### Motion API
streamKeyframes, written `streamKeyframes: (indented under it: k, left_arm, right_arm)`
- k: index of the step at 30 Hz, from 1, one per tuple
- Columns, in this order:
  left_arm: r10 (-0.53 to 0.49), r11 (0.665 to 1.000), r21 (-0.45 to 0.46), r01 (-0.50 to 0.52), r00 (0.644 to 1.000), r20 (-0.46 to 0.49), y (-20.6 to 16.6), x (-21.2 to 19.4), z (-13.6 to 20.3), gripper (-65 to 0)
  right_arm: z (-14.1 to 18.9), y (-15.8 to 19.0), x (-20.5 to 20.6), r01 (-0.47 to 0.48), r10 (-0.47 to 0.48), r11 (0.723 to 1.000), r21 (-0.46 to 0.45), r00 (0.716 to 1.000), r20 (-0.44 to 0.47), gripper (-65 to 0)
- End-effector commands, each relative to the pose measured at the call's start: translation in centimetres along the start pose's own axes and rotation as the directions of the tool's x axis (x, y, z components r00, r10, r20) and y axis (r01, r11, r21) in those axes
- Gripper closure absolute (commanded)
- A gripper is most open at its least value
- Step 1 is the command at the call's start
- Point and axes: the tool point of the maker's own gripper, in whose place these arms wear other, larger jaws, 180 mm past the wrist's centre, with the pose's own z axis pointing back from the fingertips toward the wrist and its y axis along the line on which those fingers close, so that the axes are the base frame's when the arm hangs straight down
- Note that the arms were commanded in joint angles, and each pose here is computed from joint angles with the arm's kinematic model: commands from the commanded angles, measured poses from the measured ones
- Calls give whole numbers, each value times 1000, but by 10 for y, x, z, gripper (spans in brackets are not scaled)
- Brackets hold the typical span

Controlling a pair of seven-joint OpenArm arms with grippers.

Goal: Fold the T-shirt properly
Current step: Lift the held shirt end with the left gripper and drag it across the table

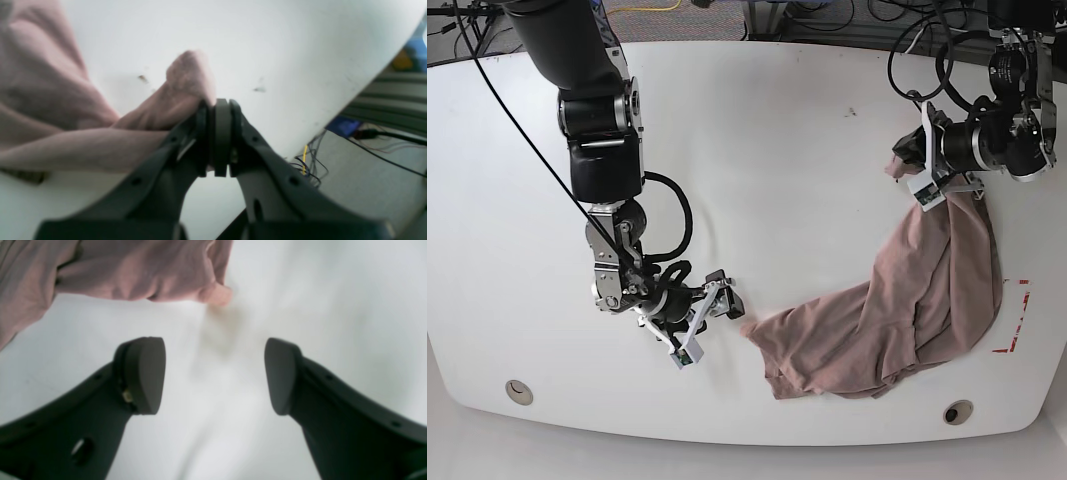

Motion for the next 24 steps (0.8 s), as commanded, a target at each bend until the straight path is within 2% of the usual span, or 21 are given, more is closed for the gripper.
streamKeyframes:
  k: [1,8,12,18,24]
  left_arm:
    - [-43,998,-45,44,999,32,-11,11,1,0]
    - [-115,976,-181,120,993,40,-49,16,-6,0]
    - [-112,968,-225,112,994,11,-60,4,-8,0]
    - [-122,972,-213,102,989,-84,-51,-24,2,0]
    - [-94,991,-107,83,990,-107,-17,-30,23,0]
  right_arm:
    - [7,-2,37,-18,18,1000,-6,996,87,-439]
    - [9,-2,51,-29,30,1000,-9,994,106,-439]
    - [9,-2,52,-32,32,999,-9,994,108,-439]
    - [10,-3,61,-41,42,999,-12,992,120,-441]
    - [11,-3,63,-42,44,999,-13,992,122,-441]
